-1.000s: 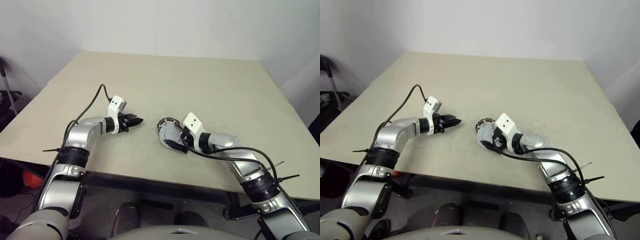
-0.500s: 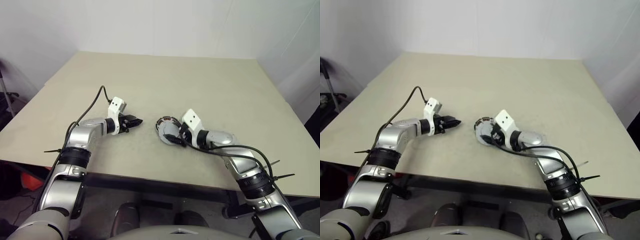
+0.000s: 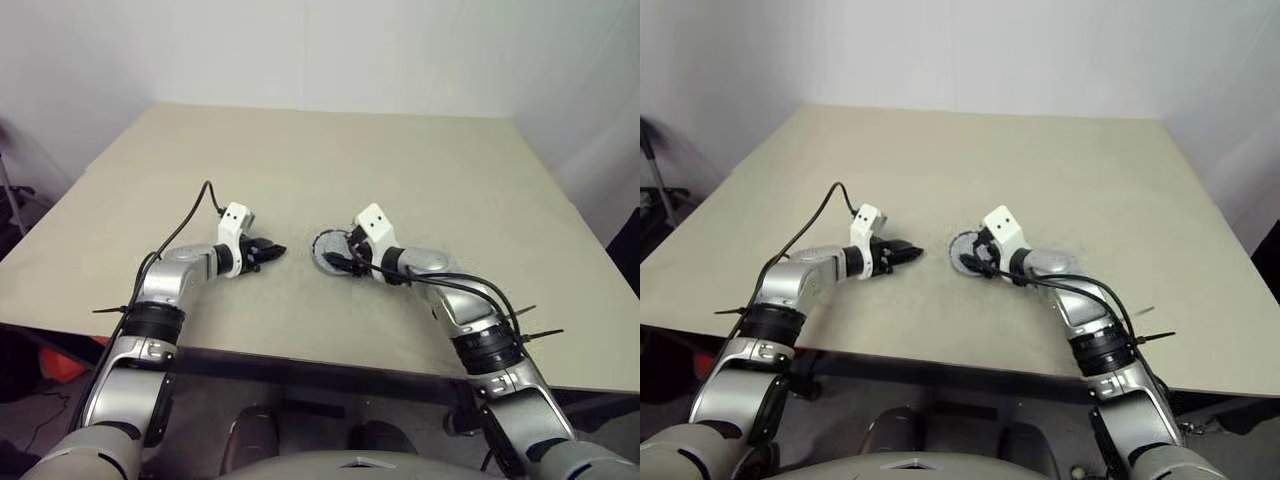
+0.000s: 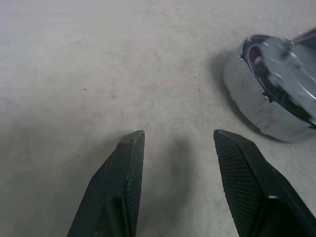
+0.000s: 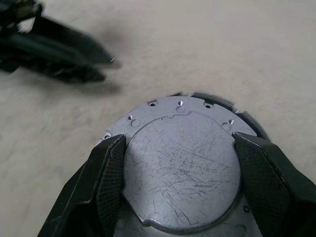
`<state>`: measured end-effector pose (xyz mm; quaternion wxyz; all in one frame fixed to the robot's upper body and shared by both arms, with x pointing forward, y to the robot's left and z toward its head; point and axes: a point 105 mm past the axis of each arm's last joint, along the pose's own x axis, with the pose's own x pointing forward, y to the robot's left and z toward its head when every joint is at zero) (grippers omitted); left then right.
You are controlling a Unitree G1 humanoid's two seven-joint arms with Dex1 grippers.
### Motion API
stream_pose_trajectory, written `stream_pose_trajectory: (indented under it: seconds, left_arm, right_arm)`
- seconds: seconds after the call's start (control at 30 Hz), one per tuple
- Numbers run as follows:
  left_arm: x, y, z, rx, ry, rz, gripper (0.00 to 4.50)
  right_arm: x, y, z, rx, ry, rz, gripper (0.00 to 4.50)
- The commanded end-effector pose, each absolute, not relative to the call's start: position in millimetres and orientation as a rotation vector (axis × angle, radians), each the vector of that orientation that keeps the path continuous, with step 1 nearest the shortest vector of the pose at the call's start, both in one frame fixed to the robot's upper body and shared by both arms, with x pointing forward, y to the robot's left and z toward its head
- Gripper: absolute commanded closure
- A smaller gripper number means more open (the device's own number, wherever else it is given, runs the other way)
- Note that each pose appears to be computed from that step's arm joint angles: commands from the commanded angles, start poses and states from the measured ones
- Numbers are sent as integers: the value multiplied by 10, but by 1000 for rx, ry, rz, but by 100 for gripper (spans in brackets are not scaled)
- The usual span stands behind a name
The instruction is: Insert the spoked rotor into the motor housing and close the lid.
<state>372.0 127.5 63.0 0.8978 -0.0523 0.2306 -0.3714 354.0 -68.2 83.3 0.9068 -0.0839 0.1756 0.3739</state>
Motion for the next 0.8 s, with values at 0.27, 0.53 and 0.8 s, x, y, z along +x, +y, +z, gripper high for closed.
stream_pose_trajectory:
  seconds: [0.27,0.53,0.8]
  left_arm:
    - [3712,1265,735,-104,443,-768,214]
    - [3712,1278,730,-107,442,-758,214]
    - [3708,1231,706,-112,446,-762,214]
  right_arm:
    - [3708,-575,977,-149,326,730,153]
    - [3663,-697,1014,-165,332,750,153]
    - [3609,-662,986,-195,342,786,153]
